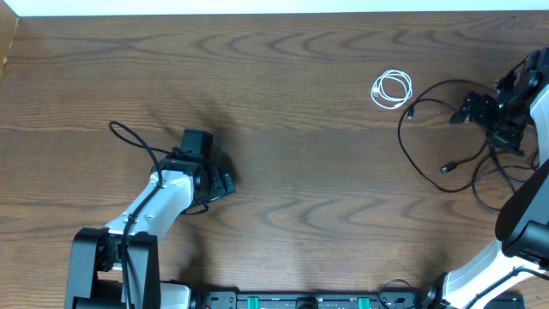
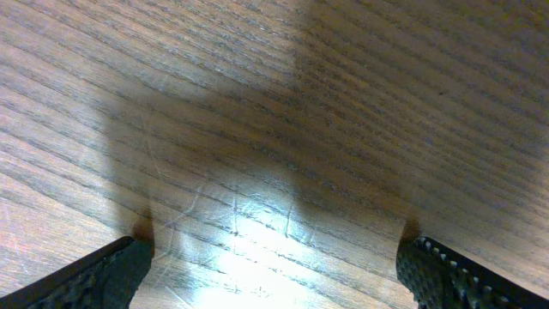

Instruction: Untangle cables

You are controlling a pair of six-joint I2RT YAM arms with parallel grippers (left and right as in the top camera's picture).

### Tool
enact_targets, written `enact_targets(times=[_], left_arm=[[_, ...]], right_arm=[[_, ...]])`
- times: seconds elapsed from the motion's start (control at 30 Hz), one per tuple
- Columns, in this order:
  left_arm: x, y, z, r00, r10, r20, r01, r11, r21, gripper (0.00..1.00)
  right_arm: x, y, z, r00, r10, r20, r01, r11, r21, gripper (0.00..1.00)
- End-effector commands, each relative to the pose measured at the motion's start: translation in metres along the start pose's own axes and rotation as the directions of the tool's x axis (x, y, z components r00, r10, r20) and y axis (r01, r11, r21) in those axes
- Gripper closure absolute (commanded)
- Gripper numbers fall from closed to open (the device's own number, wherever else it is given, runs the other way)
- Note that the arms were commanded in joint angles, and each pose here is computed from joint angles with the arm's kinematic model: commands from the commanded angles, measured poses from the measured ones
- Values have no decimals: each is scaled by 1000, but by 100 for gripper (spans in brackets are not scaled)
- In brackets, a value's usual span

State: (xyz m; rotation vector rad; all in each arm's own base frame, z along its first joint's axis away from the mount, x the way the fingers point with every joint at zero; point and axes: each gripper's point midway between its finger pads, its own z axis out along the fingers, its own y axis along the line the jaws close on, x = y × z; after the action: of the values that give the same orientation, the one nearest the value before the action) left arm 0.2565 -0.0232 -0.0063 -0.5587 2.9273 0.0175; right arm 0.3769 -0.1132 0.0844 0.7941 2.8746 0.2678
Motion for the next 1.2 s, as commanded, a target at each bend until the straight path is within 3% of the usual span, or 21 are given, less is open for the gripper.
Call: enact_targets(times=[0.0, 0.97, 1.17], left_arm=[[19, 21, 17, 998, 23, -62, -29, 995, -99, 2], [19, 21, 17, 998, 23, -62, -29, 995, -98, 2], [19, 21, 17, 998, 23, -62, -29, 995, -99, 2]], right_arm=[[-4, 3, -9, 1000, 1, 28, -1, 1000, -2, 1], [-3, 3, -7, 1000, 2, 23, -2, 1000, -2, 1], [-5, 9, -26, 997, -13, 70, 14, 1000, -10, 1]])
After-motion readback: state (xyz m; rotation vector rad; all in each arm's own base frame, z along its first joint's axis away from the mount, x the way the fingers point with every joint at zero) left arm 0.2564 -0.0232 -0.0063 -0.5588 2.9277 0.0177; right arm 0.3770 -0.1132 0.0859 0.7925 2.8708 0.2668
